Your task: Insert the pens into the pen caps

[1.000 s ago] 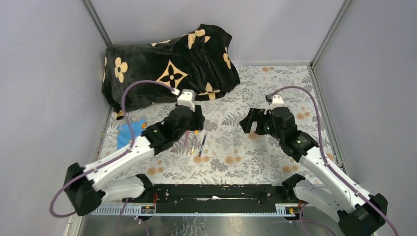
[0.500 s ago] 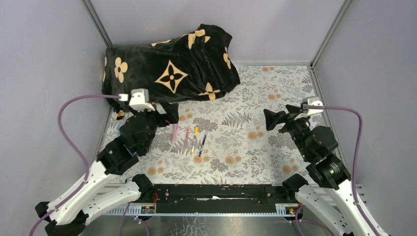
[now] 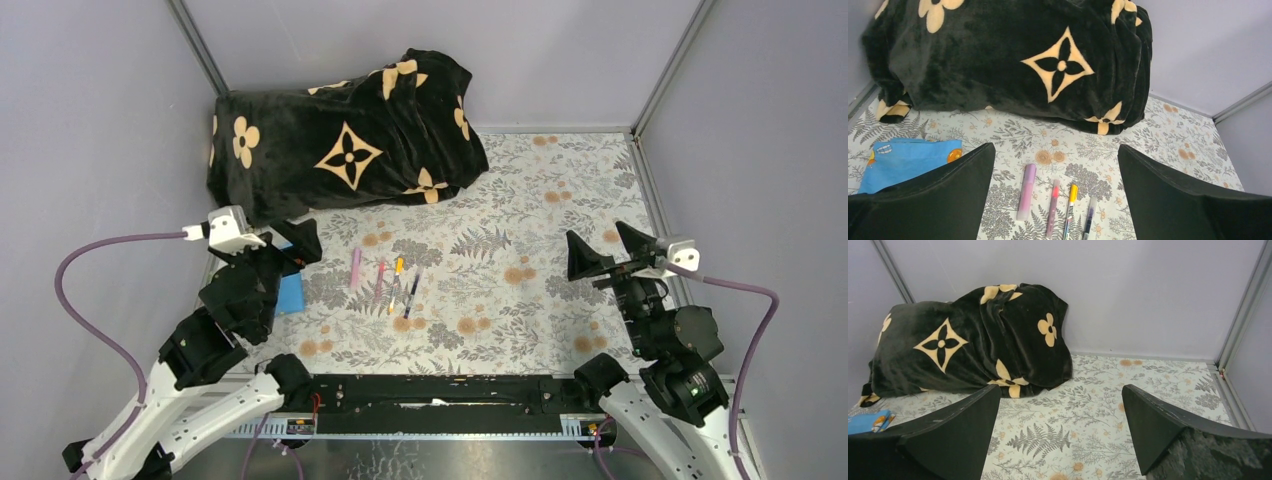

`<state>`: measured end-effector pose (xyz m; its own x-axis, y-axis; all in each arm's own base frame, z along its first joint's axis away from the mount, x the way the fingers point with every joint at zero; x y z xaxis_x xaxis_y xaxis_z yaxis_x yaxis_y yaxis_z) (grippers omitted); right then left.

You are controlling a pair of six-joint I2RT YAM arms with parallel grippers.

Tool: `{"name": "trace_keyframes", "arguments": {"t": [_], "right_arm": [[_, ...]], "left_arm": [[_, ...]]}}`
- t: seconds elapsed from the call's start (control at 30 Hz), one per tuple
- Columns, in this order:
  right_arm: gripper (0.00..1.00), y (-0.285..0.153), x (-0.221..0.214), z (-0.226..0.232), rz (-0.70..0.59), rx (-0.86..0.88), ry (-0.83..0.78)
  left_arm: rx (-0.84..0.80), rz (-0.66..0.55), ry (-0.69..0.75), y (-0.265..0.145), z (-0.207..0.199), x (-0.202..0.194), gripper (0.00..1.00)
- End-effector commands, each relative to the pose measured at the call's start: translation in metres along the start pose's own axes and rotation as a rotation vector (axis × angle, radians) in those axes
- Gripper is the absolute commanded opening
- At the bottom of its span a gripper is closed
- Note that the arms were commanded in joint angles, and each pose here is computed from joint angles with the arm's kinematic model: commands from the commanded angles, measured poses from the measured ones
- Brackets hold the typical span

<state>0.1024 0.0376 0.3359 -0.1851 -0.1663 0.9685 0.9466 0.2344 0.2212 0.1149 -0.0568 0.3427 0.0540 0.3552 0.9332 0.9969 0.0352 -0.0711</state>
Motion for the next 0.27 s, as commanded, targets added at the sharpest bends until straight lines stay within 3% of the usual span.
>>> {"name": "trace_keyframes", "arguments": {"t": [0.0, 0.23], "right_arm": [[1.0, -0.005, 0.0021, -0.0054, -0.074, -0.035, -0.006], [1.0, -0.0089, -0.0045, -0.0081, -0.055, -0.052, -0.01]], "left_arm": [[0.057, -0.022, -0.025, -0.0042, 0.0113, -0.0015, 0.98], [0.115, -0.021, -0.031, -0.0029, 0.0134, -0.0012, 0.99]]}}
Point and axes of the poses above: each gripper's point midway between its finger pads, its own y axis out along the fingers, its own z axis along the line the jaws close on, x = y × z, the point moved 10 cm from there along -y, back along the fingers, and after that the axes turned 1 degree about y, right-handed, at the moved point
